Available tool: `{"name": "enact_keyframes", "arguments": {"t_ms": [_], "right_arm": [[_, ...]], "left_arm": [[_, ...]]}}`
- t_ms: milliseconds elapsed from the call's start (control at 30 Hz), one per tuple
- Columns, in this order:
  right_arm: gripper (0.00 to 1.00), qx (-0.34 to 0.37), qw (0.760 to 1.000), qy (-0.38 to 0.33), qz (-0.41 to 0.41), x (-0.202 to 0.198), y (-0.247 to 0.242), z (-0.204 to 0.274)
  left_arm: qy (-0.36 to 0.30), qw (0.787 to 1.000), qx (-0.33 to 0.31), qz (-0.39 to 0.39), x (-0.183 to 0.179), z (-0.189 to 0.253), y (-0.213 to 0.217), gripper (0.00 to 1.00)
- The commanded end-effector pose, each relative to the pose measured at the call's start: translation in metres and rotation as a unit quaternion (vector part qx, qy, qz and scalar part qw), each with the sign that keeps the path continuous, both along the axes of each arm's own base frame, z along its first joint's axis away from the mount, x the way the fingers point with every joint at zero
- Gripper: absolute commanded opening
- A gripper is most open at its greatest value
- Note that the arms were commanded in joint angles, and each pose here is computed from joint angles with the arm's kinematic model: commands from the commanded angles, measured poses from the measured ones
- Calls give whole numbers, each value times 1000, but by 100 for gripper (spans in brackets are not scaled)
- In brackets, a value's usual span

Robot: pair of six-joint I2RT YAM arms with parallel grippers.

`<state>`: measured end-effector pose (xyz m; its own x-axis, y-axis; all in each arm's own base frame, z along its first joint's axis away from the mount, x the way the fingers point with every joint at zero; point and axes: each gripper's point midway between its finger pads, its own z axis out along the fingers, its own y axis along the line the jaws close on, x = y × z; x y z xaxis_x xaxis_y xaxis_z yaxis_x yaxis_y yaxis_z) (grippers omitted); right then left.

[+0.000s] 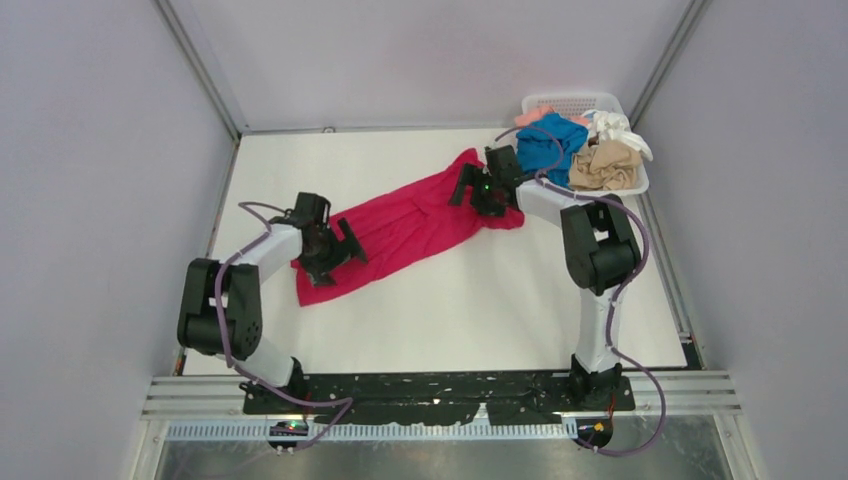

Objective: Fold and stack the t-shirts
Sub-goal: Rotate the tshirt 90 degrees

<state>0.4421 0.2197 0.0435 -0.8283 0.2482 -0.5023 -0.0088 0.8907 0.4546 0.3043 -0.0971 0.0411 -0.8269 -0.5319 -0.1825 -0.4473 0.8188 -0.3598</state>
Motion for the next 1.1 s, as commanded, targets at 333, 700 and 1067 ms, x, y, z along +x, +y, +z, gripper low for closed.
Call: {"name": "enact_keyframes", "arguments": {"t_ms": [333,700,1067], "right_arm": [[95,71,987,-17,143,110,84,34],[95,4,975,-167,149,125,70,131],[95,-70,973,-113,189,14,113,104]], "left_arm": [[41,996,-56,-54,-122,-13,-117,100],[-122,988,77,-57,-94,70,-62,100],[-70,993,69,-66,-71,19,-24,100]]}}
